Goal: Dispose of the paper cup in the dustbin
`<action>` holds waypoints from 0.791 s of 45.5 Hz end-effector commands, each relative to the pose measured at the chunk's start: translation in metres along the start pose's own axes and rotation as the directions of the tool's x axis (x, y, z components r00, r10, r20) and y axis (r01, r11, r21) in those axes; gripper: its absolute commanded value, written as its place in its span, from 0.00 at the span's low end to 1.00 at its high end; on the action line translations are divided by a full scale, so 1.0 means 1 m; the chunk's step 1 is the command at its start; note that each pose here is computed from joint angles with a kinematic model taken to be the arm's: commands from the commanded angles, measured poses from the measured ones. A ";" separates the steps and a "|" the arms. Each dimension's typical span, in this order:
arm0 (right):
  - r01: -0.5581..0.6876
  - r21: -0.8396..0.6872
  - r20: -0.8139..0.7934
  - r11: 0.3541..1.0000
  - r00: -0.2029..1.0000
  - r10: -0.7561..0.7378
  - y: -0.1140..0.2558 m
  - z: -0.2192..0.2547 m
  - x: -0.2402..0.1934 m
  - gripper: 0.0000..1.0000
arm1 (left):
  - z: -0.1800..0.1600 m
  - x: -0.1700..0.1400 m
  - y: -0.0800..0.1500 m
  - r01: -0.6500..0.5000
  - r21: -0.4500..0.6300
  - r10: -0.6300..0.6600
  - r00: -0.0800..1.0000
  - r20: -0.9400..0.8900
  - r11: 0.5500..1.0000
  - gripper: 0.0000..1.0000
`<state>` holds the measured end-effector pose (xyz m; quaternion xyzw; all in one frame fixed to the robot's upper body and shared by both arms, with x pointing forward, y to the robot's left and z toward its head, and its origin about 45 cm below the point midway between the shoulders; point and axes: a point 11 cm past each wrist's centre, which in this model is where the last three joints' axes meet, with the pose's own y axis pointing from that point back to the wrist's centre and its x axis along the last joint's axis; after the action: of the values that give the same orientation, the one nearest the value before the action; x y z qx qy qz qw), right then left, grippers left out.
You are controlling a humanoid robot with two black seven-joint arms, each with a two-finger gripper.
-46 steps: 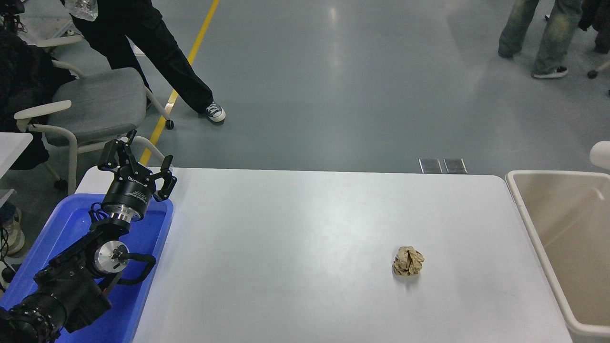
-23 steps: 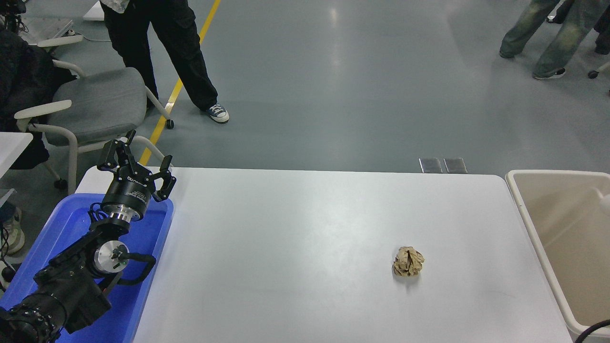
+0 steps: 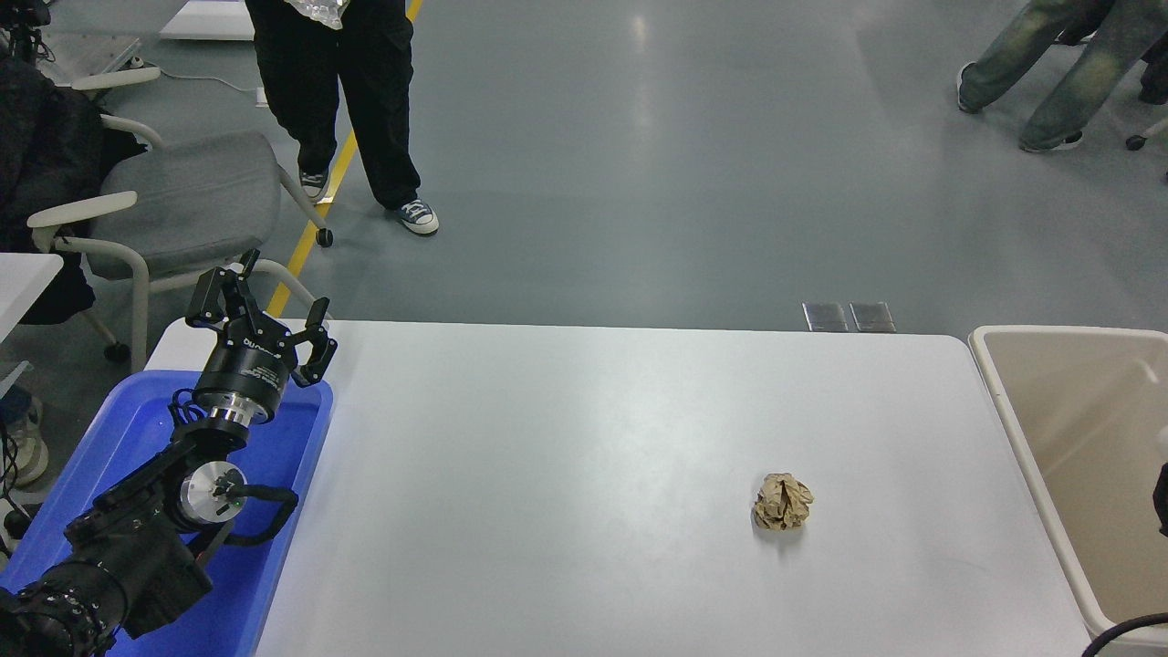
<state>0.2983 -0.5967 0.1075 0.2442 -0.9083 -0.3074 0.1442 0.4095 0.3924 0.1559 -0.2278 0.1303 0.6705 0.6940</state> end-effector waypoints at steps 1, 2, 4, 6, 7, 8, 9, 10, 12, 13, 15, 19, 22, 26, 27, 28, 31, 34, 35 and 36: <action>-0.051 -0.065 0.008 0.997 0.999 0.052 -0.005 0.036 0.021 0.00 | 0.000 0.000 0.000 0.000 0.000 0.000 1.000 0.000 1.000 1.00; -0.053 -0.069 0.006 0.996 0.999 0.053 -0.005 0.039 0.023 0.00 | 0.000 0.000 0.000 0.000 0.000 0.000 1.000 0.000 1.000 1.00; -0.055 -0.075 0.005 0.996 0.998 0.055 -0.006 0.042 0.024 0.00 | 0.000 0.000 0.000 0.000 0.000 0.000 1.000 0.000 1.000 1.00; -0.054 -0.080 0.008 0.995 0.998 0.055 -0.006 0.046 0.023 0.00 | 0.000 0.000 0.000 -0.001 0.000 0.001 1.000 0.001 1.000 1.00; -0.055 -0.081 0.010 0.995 0.998 0.056 -0.006 0.047 0.024 0.00 | 0.000 0.001 0.000 -0.003 0.000 0.003 1.000 0.002 1.000 1.00; -0.055 -0.081 0.011 0.995 0.998 0.056 -0.006 0.047 0.024 0.00 | 0.000 0.001 0.000 -0.003 0.000 0.003 1.000 0.002 1.000 1.00; -0.055 -0.081 0.011 0.995 0.998 0.056 -0.006 0.047 0.024 0.00 | 0.000 0.001 0.000 -0.003 0.000 0.003 1.000 0.002 1.000 1.00; -0.056 -0.082 0.011 0.995 0.998 0.057 -0.006 0.047 0.025 0.00 | 0.000 0.001 0.000 -0.003 0.000 0.003 1.000 0.002 1.000 1.00; -0.058 -0.084 0.011 0.995 0.998 0.059 -0.006 0.048 0.026 0.00 | 0.000 0.001 0.000 -0.003 0.000 0.003 1.000 0.002 1.000 1.00; -0.061 -0.087 0.010 0.994 0.998 0.062 -0.006 0.050 0.028 0.00 | 0.000 0.001 0.000 -0.003 0.000 0.003 1.000 0.002 1.000 1.00; -0.064 -0.089 0.009 0.994 0.998 0.065 -0.006 0.052 0.029 0.00 | 0.000 0.001 0.000 -0.003 0.000 0.003 1.000 0.002 1.000 1.00; -0.068 -0.095 0.009 0.993 0.998 0.069 -0.007 0.055 0.032 0.16 | 0.000 0.001 0.000 -0.003 0.000 0.003 1.000 0.002 1.000 1.00; -0.070 -0.096 0.007 0.993 0.997 0.071 -0.007 0.056 0.033 0.38 | 0.000 0.001 0.000 -0.003 0.000 0.003 1.000 0.002 1.000 1.00; -0.069 -0.099 0.012 0.993 0.997 0.071 -0.007 0.057 0.034 0.75 | 0.000 0.000 0.000 -0.001 0.000 0.001 1.000 0.001 1.000 1.00; -0.064 -0.099 0.014 0.993 0.998 0.065 -0.007 0.057 0.032 0.88 | 0.000 0.001 0.000 -0.003 0.000 0.003 1.000 0.002 1.000 1.00; -0.061 -0.098 0.016 0.993 0.998 0.063 -0.007 0.056 0.033 1.00 | -0.001 0.000 0.000 -0.002 0.001 0.002 1.000 -0.001 1.000 1.00; -0.055 -0.094 0.016 0.994 0.998 0.057 -0.007 0.054 0.031 1.00 | 0.000 0.001 0.000 -0.003 0.000 0.003 1.000 0.002 1.000 1.00; -0.045 -0.085 0.022 0.995 0.999 0.047 -0.007 0.048 0.027 1.00 | 0.000 0.001 0.000 -0.003 0.000 0.003 1.000 0.002 1.000 1.00; -0.039 -0.081 0.028 0.996 0.999 0.041 -0.006 0.044 0.025 1.00 | 0.000 0.000 0.000 0.000 0.000 0.000 1.000 0.000 1.000 1.00; -0.031 -0.076 0.030 0.997 0.999 0.034 -0.006 0.041 0.021 1.00 | 0.000 0.000 0.000 -0.001 0.000 0.001 1.000 0.001 1.000 1.00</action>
<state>0.2541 -0.5914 0.0662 0.2084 -0.9012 -0.3462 0.1567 0.4094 0.3928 0.1556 -0.2271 0.1301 0.6714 0.6934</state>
